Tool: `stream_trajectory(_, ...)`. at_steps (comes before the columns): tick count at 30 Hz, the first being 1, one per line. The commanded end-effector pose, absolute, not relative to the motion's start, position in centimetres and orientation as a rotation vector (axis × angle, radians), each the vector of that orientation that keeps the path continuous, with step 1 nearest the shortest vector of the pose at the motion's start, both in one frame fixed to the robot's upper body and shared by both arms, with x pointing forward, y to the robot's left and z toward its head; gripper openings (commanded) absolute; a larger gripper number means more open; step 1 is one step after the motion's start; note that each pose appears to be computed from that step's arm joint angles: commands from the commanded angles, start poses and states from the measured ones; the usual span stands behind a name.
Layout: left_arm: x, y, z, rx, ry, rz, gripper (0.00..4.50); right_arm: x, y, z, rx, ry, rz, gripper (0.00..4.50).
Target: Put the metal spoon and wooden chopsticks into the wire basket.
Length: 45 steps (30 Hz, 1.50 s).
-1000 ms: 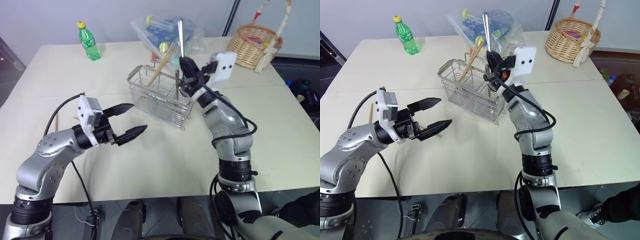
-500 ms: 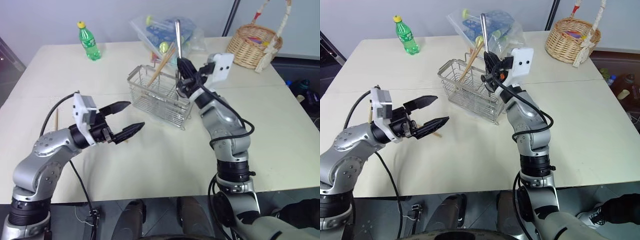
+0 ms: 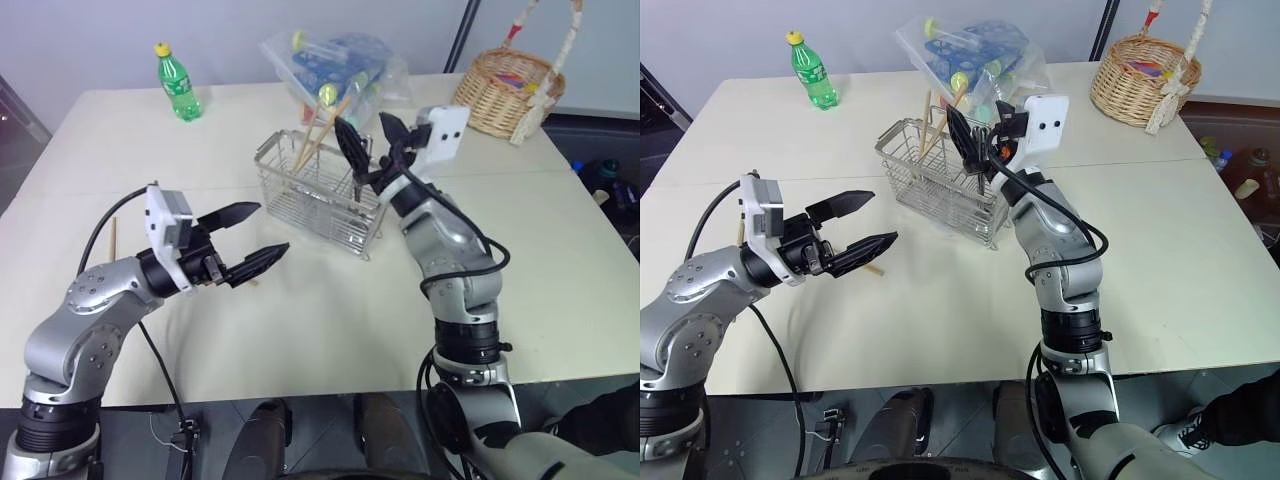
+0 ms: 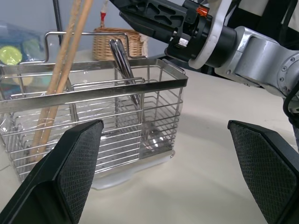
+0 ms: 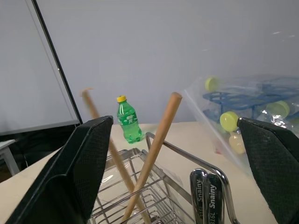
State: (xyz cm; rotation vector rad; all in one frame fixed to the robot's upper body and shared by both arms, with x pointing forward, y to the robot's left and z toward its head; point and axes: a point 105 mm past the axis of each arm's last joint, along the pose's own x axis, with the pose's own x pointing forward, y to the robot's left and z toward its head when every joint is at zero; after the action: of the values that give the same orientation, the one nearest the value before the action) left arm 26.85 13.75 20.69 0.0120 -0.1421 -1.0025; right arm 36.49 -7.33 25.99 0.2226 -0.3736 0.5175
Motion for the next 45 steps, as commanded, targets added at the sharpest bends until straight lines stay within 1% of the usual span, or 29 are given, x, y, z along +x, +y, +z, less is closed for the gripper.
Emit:
stream_trajectory(1, 26.6, 14.4, 21.7, 0.049, -0.190, -0.961, 4.50, 35.3, -7.8, 29.1, 0.158, -0.483, 0.539, 4.44)
stream_trajectory(6, 27.5, 15.7, 21.2, 0.057, -0.199, -0.860, 4.50, 34.6, -10.5, 30.4, 0.075, -0.499, 0.515, 4.44)
stream_trajectory(10, 29.1, 16.3, 20.8, 0.018, -0.228, -0.740, 4.50, 33.0, -11.7, 30.2, 0.003, -0.454, 0.571, 4.44)
stream_trajectory(14, 30.3, 16.7, 19.5, -0.009, -0.230, -0.640, 4.50, 31.2, -13.4, 29.8, -0.039, -0.396, 0.595, 4.44)
stream_trajectory(19, 31.1, 17.9, 18.0, -0.018, -0.214, -0.532, 4.50, 28.7, -14.3, 27.7, -0.100, -0.304, 0.644, 4.44)
stream_trajectory(23, 31.5, 18.5, 17.0, -0.005, -0.194, -0.501, 4.50, 27.1, -14.7, 25.9, -0.160, -0.243, 0.705, 4.44)
stream_trajectory(27, 31.7, 18.3, 16.1, 0.007, -0.170, -0.511, 4.50, 25.2, -15.4, 23.7, -0.247, -0.169, 0.821, 4.44)
stream_trajectory(30, 31.9, 18.5, 15.9, 0.009, -0.163, -0.500, 4.50, 23.8, -15.2, 22.9, -0.276, -0.157, 0.919, 4.44)
stream_trajectory(34, 32.4, 19.3, 15.6, 0.030, -0.158, -0.421, 4.50, 21.8, -14.2, 21.2, -0.387, -0.148, 1.116, 4.44)
stream_trajectory(40, 32.9, 20.5, 15.7, 0.056, -0.164, -0.258, 4.50, 21.1, -13.6, 19.6, -0.469, -0.161, 1.256, 4.44)
stream_trajectory(45, 33.3, 21.2, 15.8, 0.064, -0.126, -0.106, 4.50, 22.1, -13.2, 20.0, -0.442, -0.187, 1.265, 4.44)
